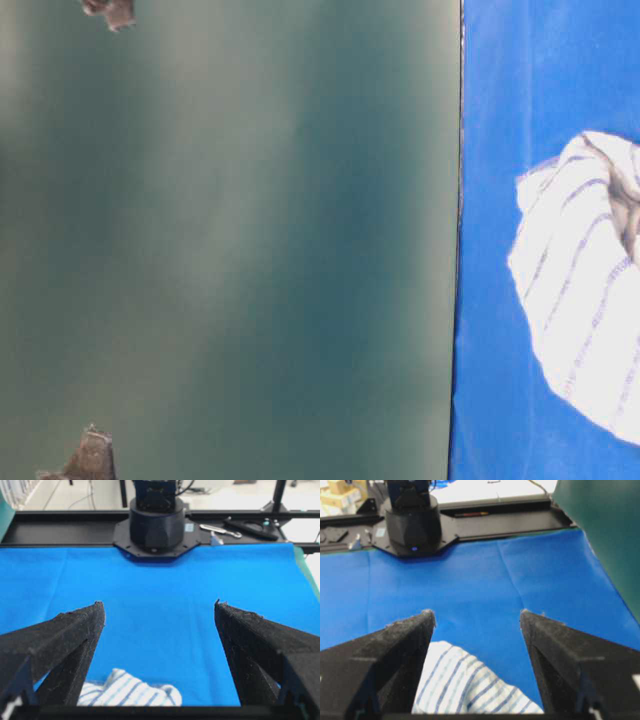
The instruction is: Hand over the towel.
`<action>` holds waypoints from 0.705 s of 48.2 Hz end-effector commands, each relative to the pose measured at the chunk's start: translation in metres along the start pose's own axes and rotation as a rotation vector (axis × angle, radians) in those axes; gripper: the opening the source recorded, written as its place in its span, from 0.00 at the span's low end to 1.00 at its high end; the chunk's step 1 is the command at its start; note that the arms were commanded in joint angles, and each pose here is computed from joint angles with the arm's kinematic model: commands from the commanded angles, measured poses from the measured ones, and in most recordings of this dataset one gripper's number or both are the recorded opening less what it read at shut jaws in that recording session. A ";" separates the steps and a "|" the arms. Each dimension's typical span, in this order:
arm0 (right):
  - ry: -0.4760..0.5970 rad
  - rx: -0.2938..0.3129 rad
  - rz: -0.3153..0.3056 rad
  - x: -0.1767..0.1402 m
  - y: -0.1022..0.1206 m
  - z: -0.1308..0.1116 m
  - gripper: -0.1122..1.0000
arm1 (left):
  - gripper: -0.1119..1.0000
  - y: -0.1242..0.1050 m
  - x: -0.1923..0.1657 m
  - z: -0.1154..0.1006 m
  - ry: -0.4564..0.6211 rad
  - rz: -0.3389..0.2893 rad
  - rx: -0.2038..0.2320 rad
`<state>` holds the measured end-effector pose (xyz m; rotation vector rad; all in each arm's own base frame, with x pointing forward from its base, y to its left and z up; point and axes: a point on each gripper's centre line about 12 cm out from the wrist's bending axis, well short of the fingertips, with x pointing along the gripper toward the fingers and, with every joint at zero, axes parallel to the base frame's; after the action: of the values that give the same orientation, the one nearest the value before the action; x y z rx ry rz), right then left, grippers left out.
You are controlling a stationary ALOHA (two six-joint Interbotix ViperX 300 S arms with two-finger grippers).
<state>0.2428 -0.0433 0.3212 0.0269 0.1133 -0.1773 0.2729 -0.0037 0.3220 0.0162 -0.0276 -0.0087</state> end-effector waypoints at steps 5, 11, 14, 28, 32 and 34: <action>-0.015 -0.011 0.002 0.008 0.000 0.003 0.74 | 0.88 0.000 0.000 0.006 -0.020 -0.001 -0.002; -0.015 -0.012 0.002 0.007 0.000 0.003 0.73 | 0.88 0.002 -0.002 0.007 -0.024 0.007 -0.001; -0.026 -0.011 0.003 0.004 0.001 0.006 0.73 | 0.88 0.004 -0.007 0.010 -0.037 0.015 -0.001; -0.029 -0.018 0.026 -0.040 0.006 0.017 0.72 | 0.88 0.012 -0.052 0.022 -0.033 0.049 0.000; -0.044 -0.018 0.028 -0.058 0.006 0.015 0.72 | 0.88 0.011 -0.067 0.022 -0.038 0.046 0.000; -0.050 -0.016 0.028 -0.066 0.005 0.012 0.72 | 0.88 0.011 -0.075 0.020 -0.038 0.047 0.001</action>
<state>0.1924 -0.0295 0.3377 0.0112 0.0869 -0.1520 0.2074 0.0070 0.3347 0.0162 -0.0457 0.0355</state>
